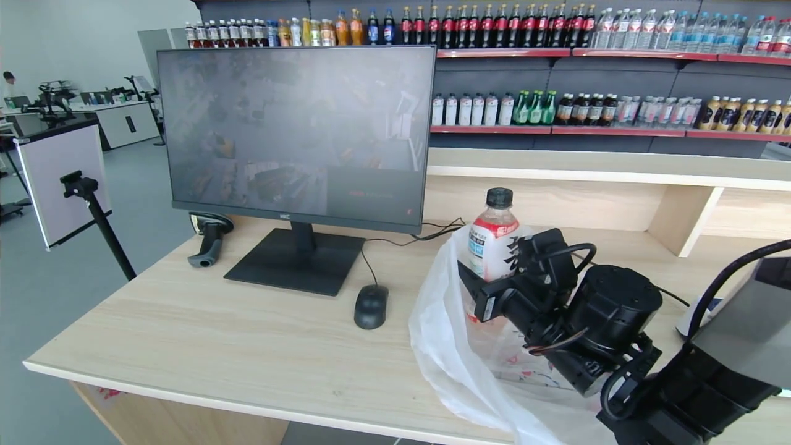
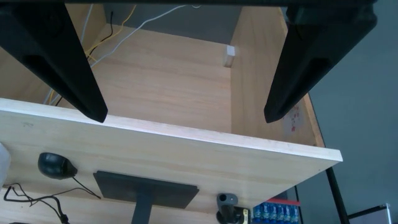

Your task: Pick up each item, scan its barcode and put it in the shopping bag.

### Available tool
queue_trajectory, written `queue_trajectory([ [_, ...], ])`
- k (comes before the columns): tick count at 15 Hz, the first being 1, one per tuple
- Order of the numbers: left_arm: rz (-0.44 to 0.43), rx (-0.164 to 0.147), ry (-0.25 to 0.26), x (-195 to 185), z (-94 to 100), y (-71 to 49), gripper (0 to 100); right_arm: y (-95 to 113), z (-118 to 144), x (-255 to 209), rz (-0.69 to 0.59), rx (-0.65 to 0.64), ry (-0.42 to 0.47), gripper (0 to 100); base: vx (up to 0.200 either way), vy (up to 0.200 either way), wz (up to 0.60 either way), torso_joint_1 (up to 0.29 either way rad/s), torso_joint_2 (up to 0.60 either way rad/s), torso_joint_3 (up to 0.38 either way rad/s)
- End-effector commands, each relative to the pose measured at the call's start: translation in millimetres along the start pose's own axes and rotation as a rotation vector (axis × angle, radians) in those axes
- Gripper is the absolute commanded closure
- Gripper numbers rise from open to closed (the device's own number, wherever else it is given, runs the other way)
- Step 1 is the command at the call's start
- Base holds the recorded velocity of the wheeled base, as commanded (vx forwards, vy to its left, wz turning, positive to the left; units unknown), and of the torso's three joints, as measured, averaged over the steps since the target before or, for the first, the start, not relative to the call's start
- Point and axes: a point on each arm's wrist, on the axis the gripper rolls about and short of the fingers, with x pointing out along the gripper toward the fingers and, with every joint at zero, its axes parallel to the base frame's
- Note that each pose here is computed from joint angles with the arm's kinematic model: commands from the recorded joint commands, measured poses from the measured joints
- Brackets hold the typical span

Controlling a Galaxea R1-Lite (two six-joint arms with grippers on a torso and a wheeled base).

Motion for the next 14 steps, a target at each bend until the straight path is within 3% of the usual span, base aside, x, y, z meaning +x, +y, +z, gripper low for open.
queue_trajectory([
  [1,0.0,0.0,-0.001,0.0,0.0,0.0,0,0.7,-6.4,1.0,0.0,-0.013,0.019,100,0.0,0.0,0.0,0.0,0.0,0.0],
  [14,0.0,0.0,-0.001,0.0,0.0,0.0,0,8.7,-9.9,-14.4,0.037,0.006,0.06,100,0.0,0.0,0.0,0.0,0.0,0.0],
])
